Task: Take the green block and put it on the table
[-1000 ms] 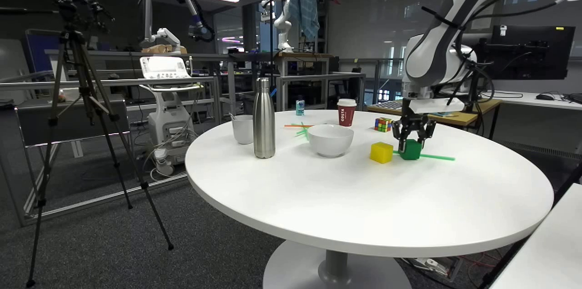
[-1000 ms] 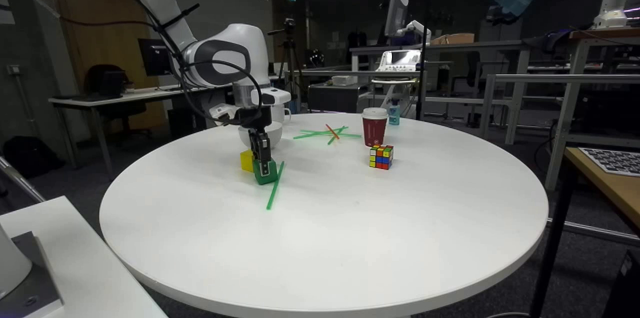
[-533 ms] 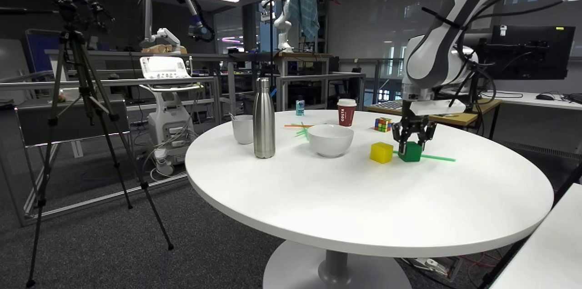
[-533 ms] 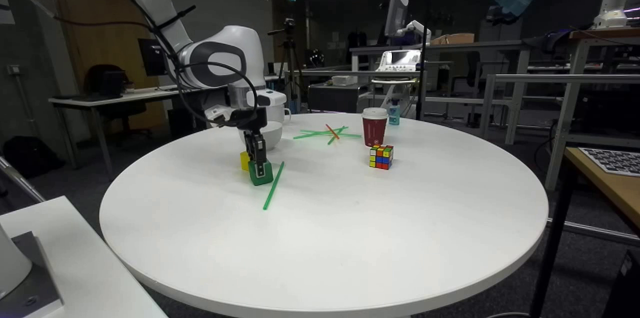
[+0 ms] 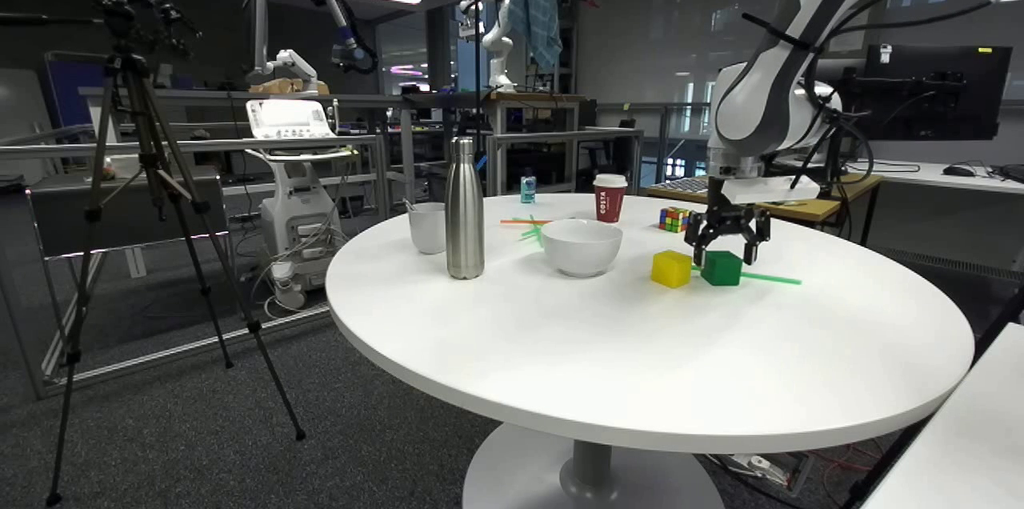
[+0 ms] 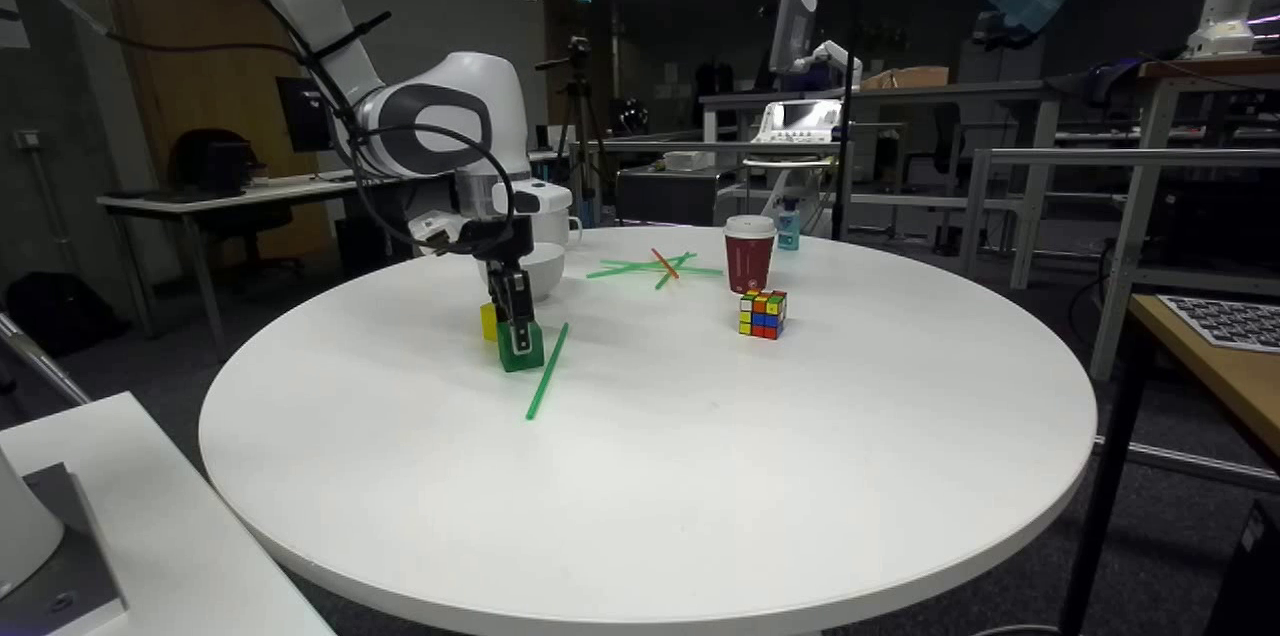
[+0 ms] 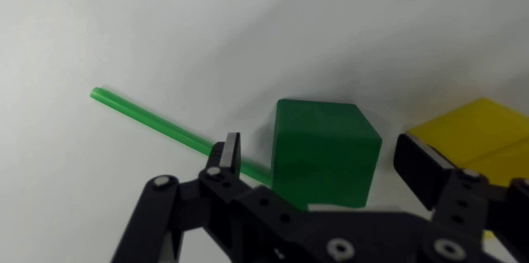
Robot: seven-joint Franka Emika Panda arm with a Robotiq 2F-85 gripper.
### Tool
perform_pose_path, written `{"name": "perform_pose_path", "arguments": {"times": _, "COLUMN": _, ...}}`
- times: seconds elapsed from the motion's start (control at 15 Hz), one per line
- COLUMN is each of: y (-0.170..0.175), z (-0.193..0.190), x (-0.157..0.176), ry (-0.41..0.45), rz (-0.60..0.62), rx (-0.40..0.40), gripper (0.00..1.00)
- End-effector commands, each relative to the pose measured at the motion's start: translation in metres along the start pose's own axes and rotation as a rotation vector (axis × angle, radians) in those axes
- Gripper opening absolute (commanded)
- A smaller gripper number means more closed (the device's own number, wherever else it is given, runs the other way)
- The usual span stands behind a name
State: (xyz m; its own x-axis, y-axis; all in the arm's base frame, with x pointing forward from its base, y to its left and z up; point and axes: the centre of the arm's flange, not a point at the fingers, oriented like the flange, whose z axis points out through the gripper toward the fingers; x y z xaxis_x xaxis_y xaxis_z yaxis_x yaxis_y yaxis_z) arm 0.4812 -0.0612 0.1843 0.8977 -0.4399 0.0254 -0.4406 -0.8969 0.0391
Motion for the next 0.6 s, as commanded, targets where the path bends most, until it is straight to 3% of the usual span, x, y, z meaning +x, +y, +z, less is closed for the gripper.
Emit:
{"name": "perform_pose_path", "arguments": {"times": 0.0, "y": 0.001, "z": -0.013, "x": -0.01, "ry": 0.033, "rz": 0.02, "rx": 0.009, "gripper": 1.0}}
{"name": "perform_pose_path", "arguments": {"times": 0.53, "y": 0.003, "z": -0.05, "x": -0.014, "ry": 0.168, "rz": 0.04, "rx": -0.01, "gripper": 1.0}}
